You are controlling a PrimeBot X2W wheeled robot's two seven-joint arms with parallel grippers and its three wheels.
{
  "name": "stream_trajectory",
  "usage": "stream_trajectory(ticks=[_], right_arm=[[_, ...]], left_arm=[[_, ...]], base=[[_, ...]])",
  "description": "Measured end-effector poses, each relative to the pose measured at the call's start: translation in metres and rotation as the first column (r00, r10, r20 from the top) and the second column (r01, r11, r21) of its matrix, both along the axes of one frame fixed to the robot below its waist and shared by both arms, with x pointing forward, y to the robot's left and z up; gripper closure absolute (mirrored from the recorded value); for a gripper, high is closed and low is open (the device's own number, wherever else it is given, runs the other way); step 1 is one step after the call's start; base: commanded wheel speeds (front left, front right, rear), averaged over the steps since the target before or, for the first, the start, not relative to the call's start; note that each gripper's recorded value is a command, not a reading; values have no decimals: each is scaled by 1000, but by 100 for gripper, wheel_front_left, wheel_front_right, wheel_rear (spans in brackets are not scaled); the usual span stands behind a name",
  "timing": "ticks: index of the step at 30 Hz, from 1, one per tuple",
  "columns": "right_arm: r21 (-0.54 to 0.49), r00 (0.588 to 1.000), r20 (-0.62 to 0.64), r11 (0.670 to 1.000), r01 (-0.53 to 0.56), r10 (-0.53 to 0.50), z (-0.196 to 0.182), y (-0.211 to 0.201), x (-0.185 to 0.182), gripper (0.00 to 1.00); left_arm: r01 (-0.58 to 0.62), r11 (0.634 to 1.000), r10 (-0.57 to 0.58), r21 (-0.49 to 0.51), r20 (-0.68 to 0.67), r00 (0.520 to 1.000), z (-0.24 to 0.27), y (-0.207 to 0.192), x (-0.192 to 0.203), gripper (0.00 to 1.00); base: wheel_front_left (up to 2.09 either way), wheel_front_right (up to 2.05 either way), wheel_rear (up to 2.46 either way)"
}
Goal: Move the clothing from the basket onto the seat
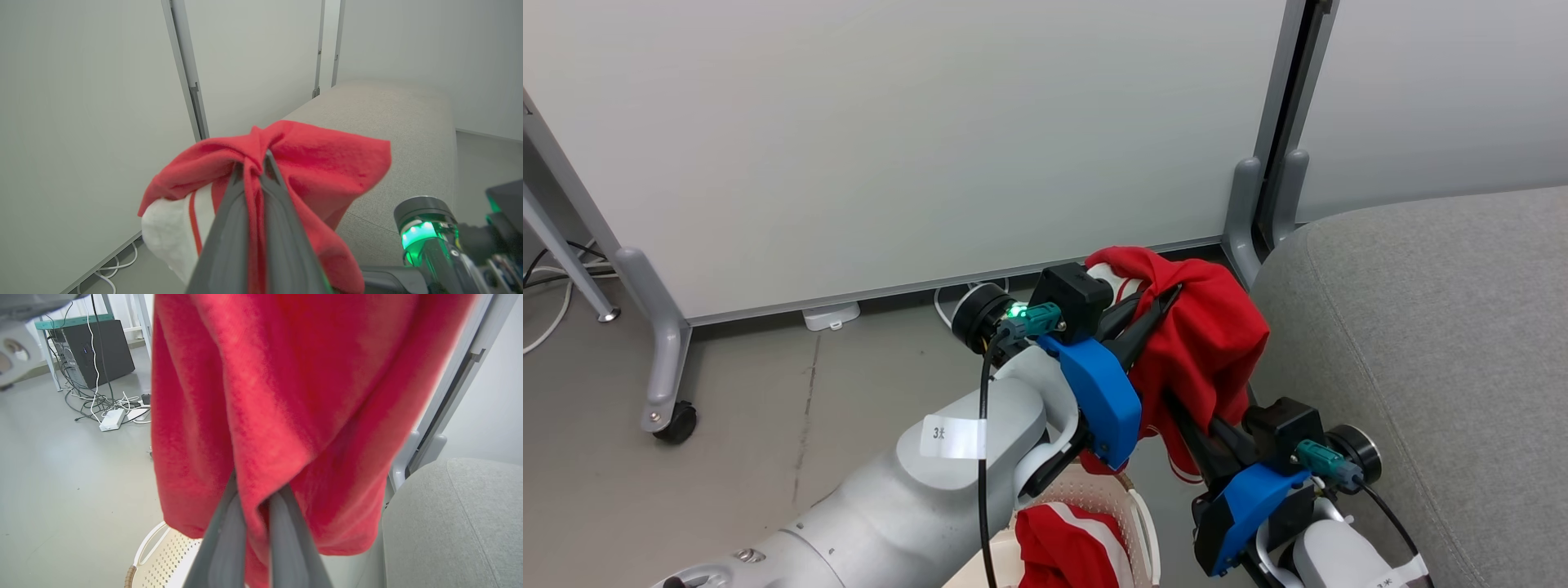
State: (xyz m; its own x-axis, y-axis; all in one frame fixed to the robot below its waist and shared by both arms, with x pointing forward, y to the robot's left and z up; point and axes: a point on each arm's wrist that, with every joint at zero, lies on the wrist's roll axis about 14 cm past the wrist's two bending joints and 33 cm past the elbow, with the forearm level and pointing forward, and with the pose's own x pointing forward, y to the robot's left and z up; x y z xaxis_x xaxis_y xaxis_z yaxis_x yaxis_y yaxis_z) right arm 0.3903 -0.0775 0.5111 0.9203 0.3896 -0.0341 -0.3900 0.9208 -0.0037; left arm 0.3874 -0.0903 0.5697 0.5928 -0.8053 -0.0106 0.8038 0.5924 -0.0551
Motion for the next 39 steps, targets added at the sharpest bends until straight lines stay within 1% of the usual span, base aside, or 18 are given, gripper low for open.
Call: stream_trajectory(ticks=[1,2,3,4,5,10,17,24,29,33,39], right_arm=[[0,1000,1,1000,1,-1,0,0,0,100],[0,1000,1,1000,2,-2,0,-1,0,100],[0,1000,2,1000,3,-3,0,-1,0,100],[0,1000,2,1000,4,-4,0,-2,0,100],[1,1000,3,1000,4,-4,1,-2,0,100],[1,1000,10,1000,9,-9,3,-3,2,100],[4,1000,19,1000,17,-17,5,-6,7,100],[17,1000,12,1000,26,-26,1,-7,10,100],[26,1000,16,999,20,-21,3,-4,13,100],[27,1000,13,999,22,-23,3,-5,12,100],[28,999,17,999,29,-29,5,-7,11,100]], left_arm=[[0,1000,0,0,0,1000,0,0,0,100],[-1,1000,1,0,0,1000,0,0,0,84],[-2,1000,2,1,0,1000,0,0,0,56],[-4,1000,4,1,0,1000,0,0,0,24],[-7,1000,7,0,1,1000,0,0,1,0],[-30,998,30,-50,-4,1000,7,2,2,0],[-111,990,109,-86,-26,994,-8,21,3,0],[-219,970,219,-108,-17,976,-25,64,0,0],[-286,951,287,-116,-4,958,-40,94,-12,0],[-336,937,335,-100,-26,942,-56,114,-20,0],[-385,917,385,-98,-23,923,-63,132,-25,0]], base=[[0,0,0],[0,0,0],[0,0,0],[0,0,0],[0,0,0],[0,0,0],[0,0,0],[0,0,0],[0,0,0],[0,0,0],[0,0,0]])
